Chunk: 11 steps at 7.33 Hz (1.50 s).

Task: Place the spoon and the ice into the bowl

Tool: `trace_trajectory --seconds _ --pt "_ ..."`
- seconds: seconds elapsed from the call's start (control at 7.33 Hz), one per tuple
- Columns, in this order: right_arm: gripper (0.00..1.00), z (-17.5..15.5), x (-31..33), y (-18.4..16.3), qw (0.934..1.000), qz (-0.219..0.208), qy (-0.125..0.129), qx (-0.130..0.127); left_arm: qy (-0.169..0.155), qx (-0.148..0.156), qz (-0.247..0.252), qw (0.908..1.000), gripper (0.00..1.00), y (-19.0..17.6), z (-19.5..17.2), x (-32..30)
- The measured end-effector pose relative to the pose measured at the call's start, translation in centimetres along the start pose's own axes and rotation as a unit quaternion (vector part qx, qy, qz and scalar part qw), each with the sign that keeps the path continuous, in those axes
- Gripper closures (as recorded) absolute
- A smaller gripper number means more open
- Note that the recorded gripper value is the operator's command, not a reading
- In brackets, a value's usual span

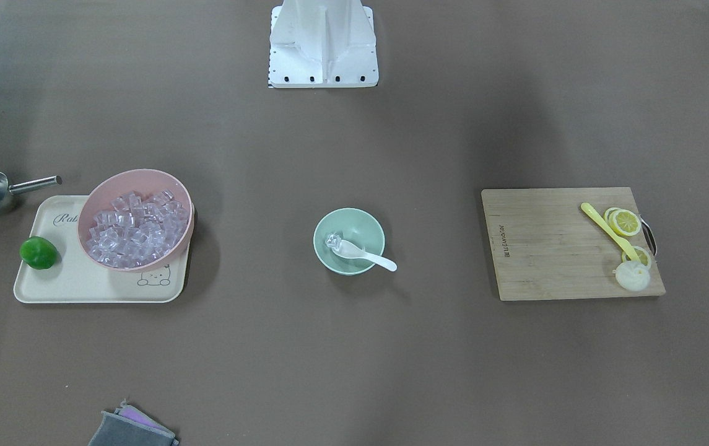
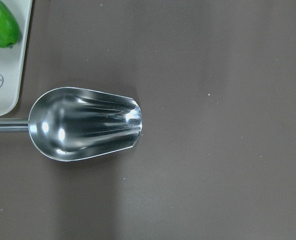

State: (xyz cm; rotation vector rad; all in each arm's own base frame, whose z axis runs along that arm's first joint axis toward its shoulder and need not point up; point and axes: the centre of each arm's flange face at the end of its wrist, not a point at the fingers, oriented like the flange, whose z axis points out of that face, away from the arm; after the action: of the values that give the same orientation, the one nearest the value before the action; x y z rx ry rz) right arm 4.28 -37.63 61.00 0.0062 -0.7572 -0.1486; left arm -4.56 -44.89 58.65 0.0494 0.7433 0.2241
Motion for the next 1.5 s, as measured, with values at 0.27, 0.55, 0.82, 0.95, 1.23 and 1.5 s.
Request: trace_trajectory --seconds 0.27,0.55,0.82,0.95,1.23,1.5 --pt "0.00 0.18 0.14 0.03 1.0000 0.002 -0.002 -0.002 0.000 -0.001 -0.001 1.0000 0.01 0.19 0.11 -0.06" --pt "0.00 0.23 0.17 0.03 1.0000 0.002 -0.002 -0.002 0.000 -0.001 -0.001 1.0000 0.01 0.25 0.14 -0.05" --pt "0.00 0.27 0.15 -0.04 1.0000 0.001 -0.002 -0.003 0.000 -0.001 -0.001 1.0000 0.01 0.27 0.15 -0.06" --pt "0.00 0.29 0.11 -0.08 1.0000 0.000 -0.002 -0.003 0.000 -0.001 -0.001 1.0000 0.01 0.26 0.14 -0.05" --pt "0.00 0.40 0.09 -0.15 1.0000 0.000 -0.003 -0.004 0.000 -0.001 -0.001 1.0000 0.01 0.25 0.12 -0.04" --pt "0.00 0.53 0.18 -0.27 1.0000 0.000 -0.003 -0.005 0.000 -0.001 -0.001 1.0000 0.01 0.25 0.20 -0.11"
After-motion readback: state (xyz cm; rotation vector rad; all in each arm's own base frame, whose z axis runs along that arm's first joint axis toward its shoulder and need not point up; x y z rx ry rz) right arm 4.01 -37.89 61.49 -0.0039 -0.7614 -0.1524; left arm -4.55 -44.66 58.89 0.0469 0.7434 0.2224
